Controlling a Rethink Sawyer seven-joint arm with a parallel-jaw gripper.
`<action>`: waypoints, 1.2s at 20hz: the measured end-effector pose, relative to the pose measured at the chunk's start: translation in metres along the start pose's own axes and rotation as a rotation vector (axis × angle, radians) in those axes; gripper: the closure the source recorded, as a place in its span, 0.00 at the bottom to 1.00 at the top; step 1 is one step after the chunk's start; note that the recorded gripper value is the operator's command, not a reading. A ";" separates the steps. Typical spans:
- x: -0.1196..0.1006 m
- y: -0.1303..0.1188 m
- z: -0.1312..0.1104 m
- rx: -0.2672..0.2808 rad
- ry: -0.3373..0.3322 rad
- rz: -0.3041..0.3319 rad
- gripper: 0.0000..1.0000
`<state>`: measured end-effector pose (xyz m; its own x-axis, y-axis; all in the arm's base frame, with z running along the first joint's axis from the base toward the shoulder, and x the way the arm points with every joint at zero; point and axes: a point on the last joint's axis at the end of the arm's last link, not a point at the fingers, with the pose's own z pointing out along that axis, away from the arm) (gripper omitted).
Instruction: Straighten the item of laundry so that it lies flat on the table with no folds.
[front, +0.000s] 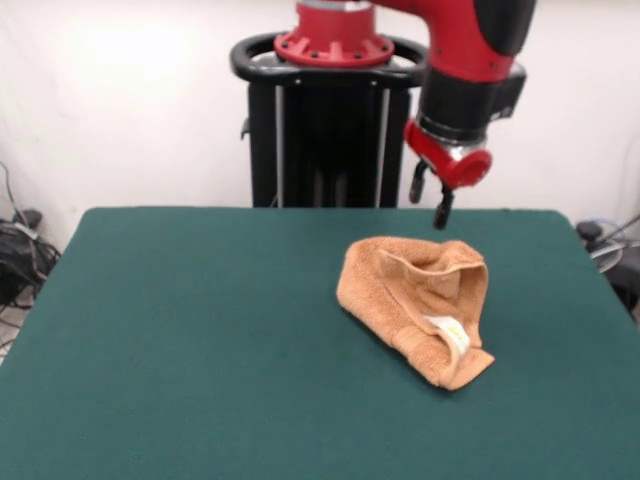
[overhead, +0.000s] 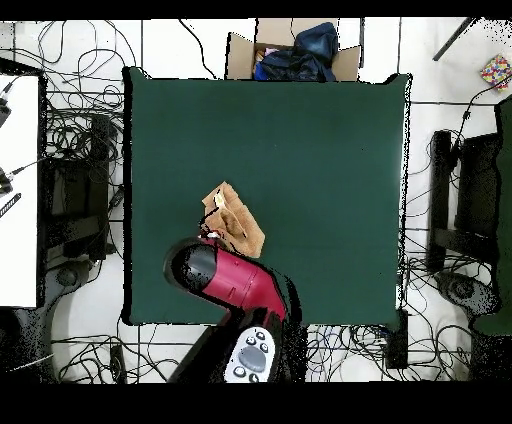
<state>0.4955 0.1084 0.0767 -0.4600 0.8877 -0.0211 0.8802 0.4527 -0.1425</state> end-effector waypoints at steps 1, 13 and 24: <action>0.000 0.000 -0.003 0.005 0.004 -0.002 0.00; -0.007 0.016 -0.021 -0.019 -0.014 -0.014 0.00; 0.004 0.070 -0.050 -0.019 -0.064 -0.115 0.00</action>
<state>0.5612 0.1483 0.1157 -0.5640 0.8229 -0.0689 0.8230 0.5533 -0.1284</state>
